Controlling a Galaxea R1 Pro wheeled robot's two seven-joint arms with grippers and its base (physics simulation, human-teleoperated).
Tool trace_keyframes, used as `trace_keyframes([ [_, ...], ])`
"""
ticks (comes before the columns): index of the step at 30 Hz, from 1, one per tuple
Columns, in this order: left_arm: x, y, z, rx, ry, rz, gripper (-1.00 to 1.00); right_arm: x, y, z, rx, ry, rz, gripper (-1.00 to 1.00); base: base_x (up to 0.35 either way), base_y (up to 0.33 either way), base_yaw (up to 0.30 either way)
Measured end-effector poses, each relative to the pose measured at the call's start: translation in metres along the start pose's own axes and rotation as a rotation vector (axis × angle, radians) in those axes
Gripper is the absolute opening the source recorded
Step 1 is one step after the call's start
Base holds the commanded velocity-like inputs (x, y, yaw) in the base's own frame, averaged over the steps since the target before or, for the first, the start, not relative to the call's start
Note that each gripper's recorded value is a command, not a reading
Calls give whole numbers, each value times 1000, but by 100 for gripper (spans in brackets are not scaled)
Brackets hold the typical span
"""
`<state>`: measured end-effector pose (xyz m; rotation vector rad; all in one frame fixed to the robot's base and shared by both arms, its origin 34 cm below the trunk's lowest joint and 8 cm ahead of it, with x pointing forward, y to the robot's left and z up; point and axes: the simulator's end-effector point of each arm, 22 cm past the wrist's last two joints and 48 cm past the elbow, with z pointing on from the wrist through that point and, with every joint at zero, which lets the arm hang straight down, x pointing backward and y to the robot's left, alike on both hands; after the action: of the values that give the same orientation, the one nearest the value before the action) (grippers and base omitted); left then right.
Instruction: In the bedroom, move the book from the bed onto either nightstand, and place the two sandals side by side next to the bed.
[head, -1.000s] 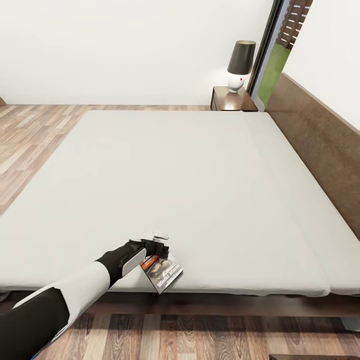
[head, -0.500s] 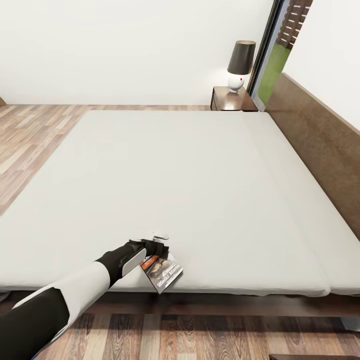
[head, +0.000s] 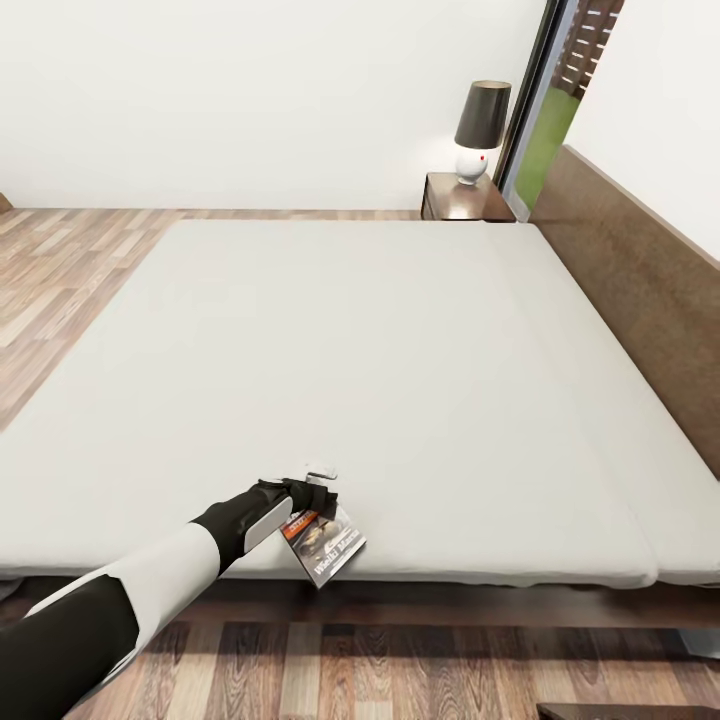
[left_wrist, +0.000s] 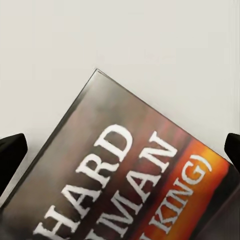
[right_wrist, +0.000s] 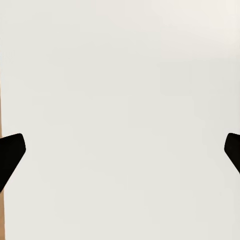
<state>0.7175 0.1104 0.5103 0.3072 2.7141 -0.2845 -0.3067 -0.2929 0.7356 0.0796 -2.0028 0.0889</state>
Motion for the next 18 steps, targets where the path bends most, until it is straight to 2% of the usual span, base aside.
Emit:
trace_keyframes([
  [18,0,0,0,0,0,-1,100,0,0,0,1,0,-5,100,-7,0,0],
])
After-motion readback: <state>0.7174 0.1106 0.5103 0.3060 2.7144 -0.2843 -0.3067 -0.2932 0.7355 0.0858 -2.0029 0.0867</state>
